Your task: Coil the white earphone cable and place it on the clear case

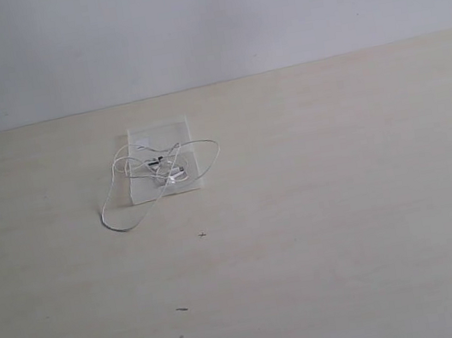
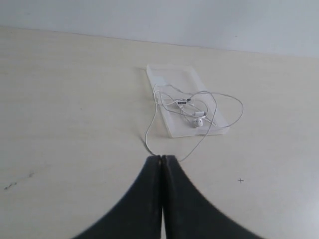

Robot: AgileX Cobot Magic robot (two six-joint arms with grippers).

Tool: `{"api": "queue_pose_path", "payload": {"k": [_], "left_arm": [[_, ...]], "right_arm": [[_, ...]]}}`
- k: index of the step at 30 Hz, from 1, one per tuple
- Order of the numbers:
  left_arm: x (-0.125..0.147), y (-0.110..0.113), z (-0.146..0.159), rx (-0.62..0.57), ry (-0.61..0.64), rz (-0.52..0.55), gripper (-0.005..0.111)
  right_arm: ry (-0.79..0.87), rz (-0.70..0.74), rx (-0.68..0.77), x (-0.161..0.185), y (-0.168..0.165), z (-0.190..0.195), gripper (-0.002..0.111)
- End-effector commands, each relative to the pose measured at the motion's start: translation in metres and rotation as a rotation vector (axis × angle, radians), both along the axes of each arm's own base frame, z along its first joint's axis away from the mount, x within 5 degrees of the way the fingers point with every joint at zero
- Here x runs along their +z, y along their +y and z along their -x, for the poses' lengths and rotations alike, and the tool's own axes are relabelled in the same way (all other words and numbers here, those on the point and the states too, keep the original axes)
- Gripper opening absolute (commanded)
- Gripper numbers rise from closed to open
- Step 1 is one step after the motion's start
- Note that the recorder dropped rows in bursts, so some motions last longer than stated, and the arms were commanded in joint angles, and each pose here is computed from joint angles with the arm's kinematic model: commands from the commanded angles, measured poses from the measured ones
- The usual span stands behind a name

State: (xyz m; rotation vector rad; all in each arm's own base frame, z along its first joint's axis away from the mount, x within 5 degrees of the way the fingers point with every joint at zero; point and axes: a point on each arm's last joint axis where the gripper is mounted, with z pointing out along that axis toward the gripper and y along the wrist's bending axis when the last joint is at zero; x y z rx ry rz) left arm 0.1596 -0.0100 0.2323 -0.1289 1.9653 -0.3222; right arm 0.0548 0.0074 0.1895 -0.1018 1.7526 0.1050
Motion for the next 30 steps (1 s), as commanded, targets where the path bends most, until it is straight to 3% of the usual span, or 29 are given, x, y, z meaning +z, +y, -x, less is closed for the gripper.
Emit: {"api": "queue_pose_path", "payload": {"k": [1, 4, 9, 12, 17, 19, 21, 23, 26, 30], "left_arm": [[0.019, 0.000, 0.017, -0.006, -0.138, -0.067, 0.000], [0.035, 0.001, 0.042, 0.022, -0.288, -0.122, 0.000], [0.054, -0.001, 0.083, 0.041, -0.526, -0.088, 0.000], [0.062, -0.002, 0.099, 0.053, -0.618, 0.004, 0.000], [0.069, -0.003, 0.119, 0.061, -0.703, 0.263, 0.000], [0.070, -0.003, 0.122, 0.063, -0.720, 0.285, 0.000], [0.069, 0.000, 0.122, 0.095, -0.737, 0.120, 0.000], [0.067, 0.005, 0.121, 0.147, -0.742, -0.141, 0.000], [0.062, 0.013, 0.119, 0.218, -0.684, -0.377, 0.000], [0.050, 0.015, 0.117, 0.179, -0.539, -0.610, 0.000]], "right_arm": [[-0.007, 0.000, -0.006, 0.000, 0.000, 0.000, 0.000], [-0.007, 0.000, -0.006, 0.000, 0.000, 0.000, 0.000], [-0.007, 0.000, -0.006, 0.000, 0.000, 0.000, 0.000], [-0.007, 0.000, -0.006, 0.000, 0.000, 0.000, 0.000], [-0.007, 0.000, -0.006, 0.000, 0.000, 0.000, 0.000], [-0.007, 0.000, -0.006, 0.000, 0.000, 0.000, 0.000], [-0.007, -0.002, -0.006, 0.000, 0.000, 0.000, 0.000], [-0.007, -0.002, -0.006, 0.000, 0.000, 0.000, 0.000], [-0.007, -0.002, -0.006, 0.000, 0.000, 0.000, 0.000], [-0.007, -0.001, -0.006, 0.000, 0.000, 0.000, 0.000]]}}
